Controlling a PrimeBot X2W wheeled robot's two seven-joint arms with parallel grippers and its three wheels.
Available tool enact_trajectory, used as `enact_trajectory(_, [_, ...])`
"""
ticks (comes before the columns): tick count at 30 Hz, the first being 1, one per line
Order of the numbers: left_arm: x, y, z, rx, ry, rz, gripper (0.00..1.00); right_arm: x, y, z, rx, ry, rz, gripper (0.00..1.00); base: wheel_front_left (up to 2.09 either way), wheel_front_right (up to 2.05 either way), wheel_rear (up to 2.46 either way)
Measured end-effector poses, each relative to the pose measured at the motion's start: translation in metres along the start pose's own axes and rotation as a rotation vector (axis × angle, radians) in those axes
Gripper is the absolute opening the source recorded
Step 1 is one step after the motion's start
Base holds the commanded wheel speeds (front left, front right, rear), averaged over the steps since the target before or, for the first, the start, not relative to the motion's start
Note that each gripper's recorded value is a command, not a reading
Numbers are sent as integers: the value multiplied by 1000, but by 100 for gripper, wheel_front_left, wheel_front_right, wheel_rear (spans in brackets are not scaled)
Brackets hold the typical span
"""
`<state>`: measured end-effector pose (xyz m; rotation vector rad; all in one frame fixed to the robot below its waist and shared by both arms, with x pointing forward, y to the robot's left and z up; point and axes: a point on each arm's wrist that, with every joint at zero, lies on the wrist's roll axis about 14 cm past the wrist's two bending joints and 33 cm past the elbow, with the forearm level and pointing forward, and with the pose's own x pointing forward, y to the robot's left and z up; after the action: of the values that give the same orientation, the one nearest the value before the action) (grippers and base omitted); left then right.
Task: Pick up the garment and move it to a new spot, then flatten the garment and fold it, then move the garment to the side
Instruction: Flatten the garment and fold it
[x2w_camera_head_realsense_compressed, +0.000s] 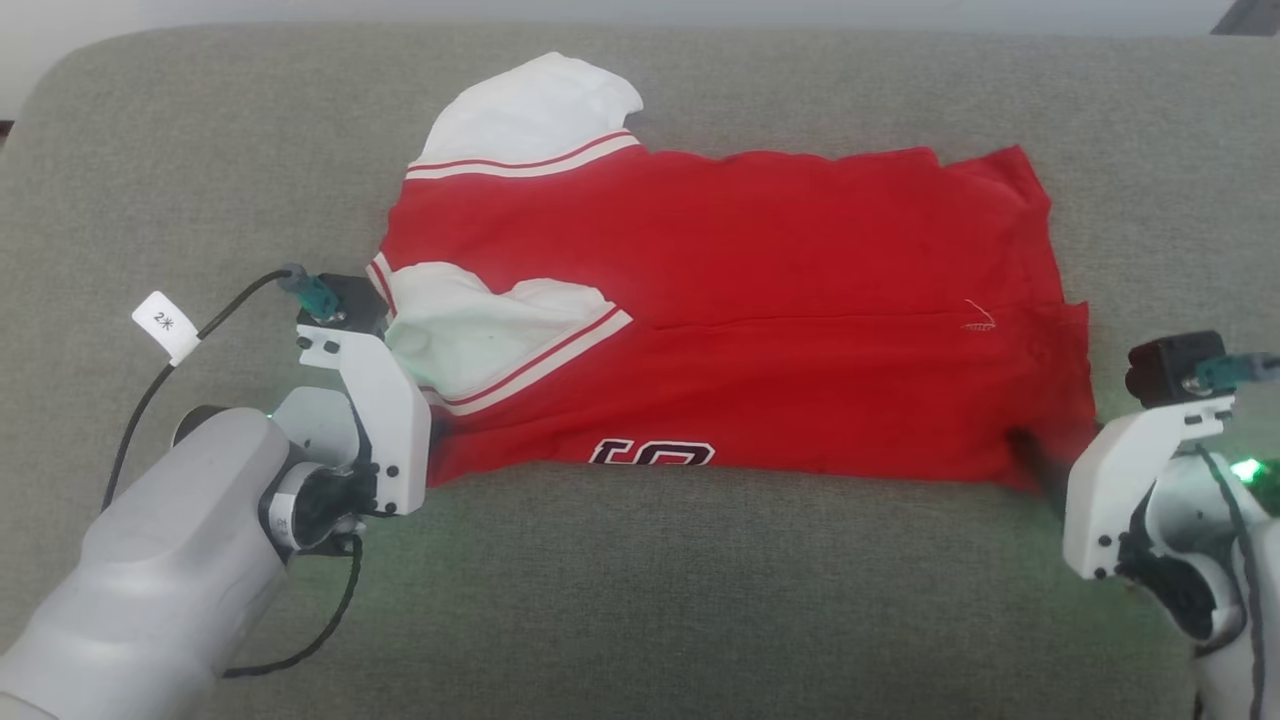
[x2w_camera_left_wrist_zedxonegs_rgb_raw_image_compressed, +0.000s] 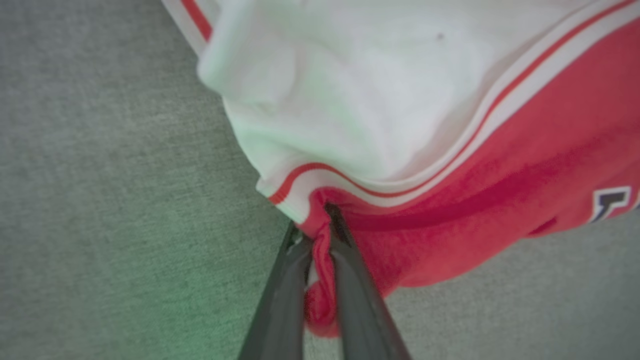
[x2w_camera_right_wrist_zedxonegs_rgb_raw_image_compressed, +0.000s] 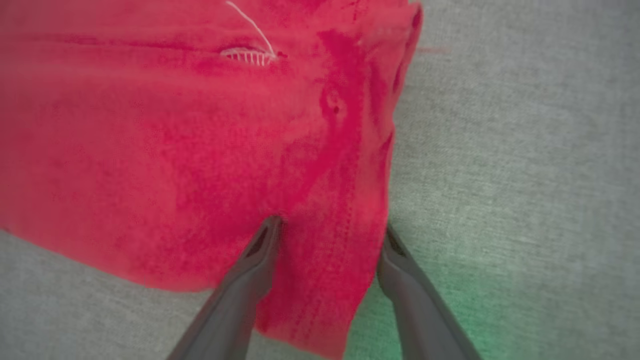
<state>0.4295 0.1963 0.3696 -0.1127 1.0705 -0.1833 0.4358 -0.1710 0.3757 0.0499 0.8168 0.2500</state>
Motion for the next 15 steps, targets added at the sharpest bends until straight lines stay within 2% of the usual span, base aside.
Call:
enact_trajectory(1, [0,0,0,-2,-2,-1,0,1,0,0,-11,18,0,0,0,0,0])
enact_trajectory(9, [-3,4,0,-12,-6,5,0,2,2,4,-11,75,20,0,0,0,0])
enact_trajectory(15, [-14,5,3,-10,-1,11,0,-8,0,11,-61,106,25,0,0,0,0])
